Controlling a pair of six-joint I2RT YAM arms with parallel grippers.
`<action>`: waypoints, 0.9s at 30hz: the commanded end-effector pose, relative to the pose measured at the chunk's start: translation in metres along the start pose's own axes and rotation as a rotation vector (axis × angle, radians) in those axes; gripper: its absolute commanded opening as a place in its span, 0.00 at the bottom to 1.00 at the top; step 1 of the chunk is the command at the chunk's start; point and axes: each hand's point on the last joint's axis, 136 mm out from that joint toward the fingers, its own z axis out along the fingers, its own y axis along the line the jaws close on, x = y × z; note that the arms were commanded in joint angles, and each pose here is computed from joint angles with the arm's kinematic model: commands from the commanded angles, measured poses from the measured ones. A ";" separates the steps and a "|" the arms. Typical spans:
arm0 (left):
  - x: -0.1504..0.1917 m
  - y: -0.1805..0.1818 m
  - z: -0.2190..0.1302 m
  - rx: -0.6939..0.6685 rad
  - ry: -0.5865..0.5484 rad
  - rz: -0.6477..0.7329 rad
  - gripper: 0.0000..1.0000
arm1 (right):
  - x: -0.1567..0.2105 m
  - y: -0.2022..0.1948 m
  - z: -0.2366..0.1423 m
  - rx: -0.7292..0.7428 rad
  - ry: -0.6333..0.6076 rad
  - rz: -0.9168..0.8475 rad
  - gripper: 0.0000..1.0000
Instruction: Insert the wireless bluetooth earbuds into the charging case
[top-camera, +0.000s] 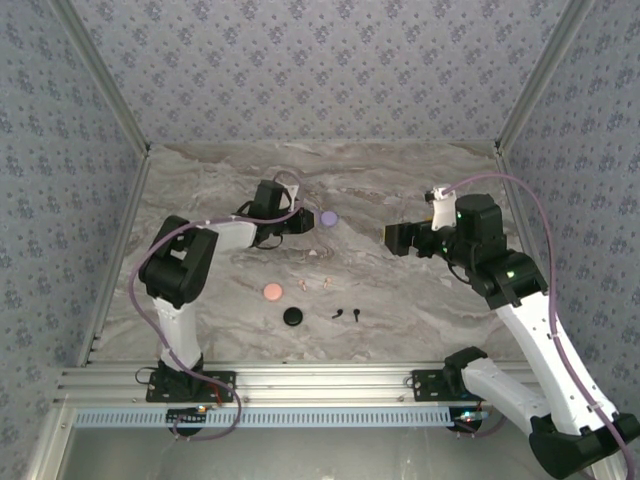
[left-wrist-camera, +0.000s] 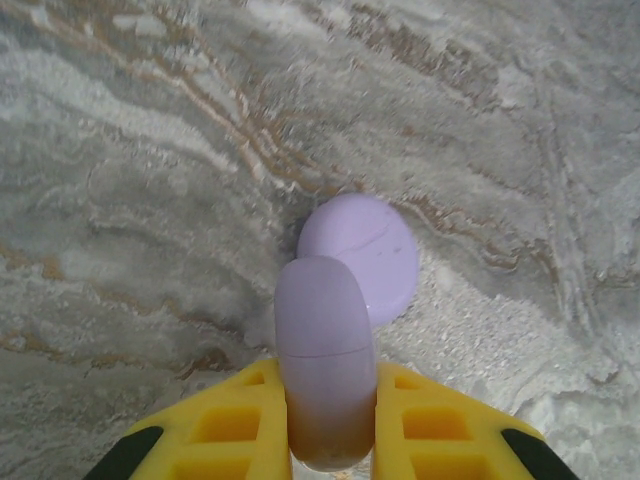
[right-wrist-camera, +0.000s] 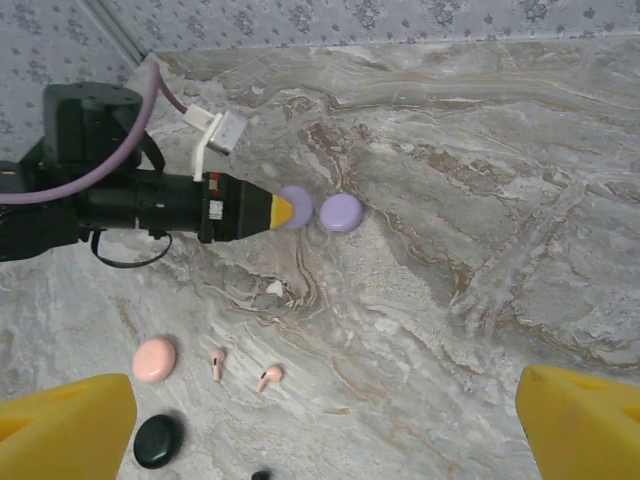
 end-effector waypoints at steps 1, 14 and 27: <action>-0.012 0.001 0.004 0.004 -0.017 -0.016 0.04 | -0.006 0.010 -0.009 -0.068 -0.048 0.012 1.00; -0.003 0.034 0.014 -0.054 -0.007 -0.046 0.38 | -0.017 0.000 -0.009 -0.160 -0.169 0.198 1.00; -0.024 0.029 -0.016 -0.071 -0.075 0.001 0.56 | 0.005 -0.021 0.012 -0.077 -0.105 0.211 1.00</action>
